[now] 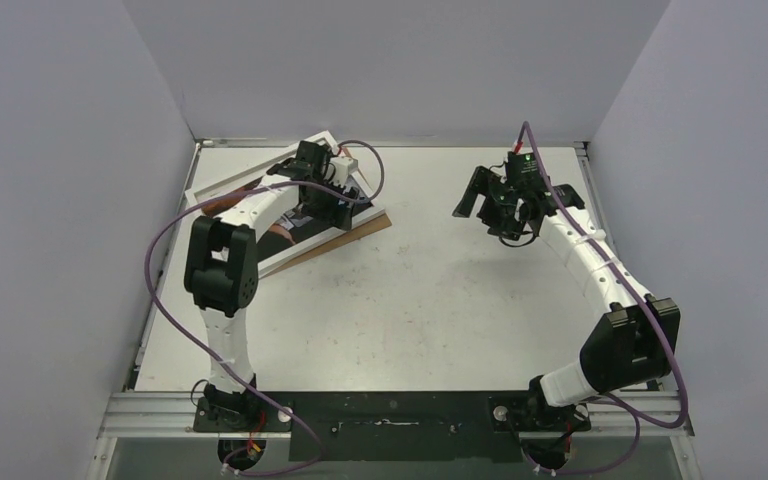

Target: Put the photo into the frame

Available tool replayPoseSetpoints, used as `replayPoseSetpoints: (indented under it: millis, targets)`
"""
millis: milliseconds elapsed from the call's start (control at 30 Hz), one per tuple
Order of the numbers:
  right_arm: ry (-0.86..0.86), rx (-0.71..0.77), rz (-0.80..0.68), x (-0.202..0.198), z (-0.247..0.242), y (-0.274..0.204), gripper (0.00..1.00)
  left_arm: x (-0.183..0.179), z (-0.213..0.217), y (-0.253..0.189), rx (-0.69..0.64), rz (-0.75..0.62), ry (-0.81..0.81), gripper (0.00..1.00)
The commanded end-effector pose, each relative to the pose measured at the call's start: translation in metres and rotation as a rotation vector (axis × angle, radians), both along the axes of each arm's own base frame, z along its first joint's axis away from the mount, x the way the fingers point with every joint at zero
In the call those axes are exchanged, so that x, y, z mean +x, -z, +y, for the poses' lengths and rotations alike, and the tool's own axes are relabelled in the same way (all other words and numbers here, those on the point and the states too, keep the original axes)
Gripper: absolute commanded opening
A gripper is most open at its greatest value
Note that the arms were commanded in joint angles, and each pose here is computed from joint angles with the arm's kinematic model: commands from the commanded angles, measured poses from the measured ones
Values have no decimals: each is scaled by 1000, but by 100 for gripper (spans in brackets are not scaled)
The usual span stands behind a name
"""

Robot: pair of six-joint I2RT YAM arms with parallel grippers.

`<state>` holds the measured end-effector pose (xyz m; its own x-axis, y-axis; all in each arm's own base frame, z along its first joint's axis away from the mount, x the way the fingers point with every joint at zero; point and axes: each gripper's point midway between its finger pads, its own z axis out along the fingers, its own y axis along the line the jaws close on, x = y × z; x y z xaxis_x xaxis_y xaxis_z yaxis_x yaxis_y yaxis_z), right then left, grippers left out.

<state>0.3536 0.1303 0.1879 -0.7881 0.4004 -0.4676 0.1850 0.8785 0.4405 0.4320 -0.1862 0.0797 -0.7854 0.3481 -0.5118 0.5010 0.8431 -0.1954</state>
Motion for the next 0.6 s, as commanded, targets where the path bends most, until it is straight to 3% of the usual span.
replayPoseSetpoints:
  millis: [0, 333, 567]
  targets:
    - [1, 30, -6, 3, 2, 4, 94, 37, 5, 3, 124, -167, 40, 73]
    - [9, 23, 32, -6, -2, 16, 93, 22, -14, 30, 140, -88, 103, 71]
    - [15, 17, 23, -4, -5, 14, 93, 28, -10, 39, 197, -85, 105, 61]
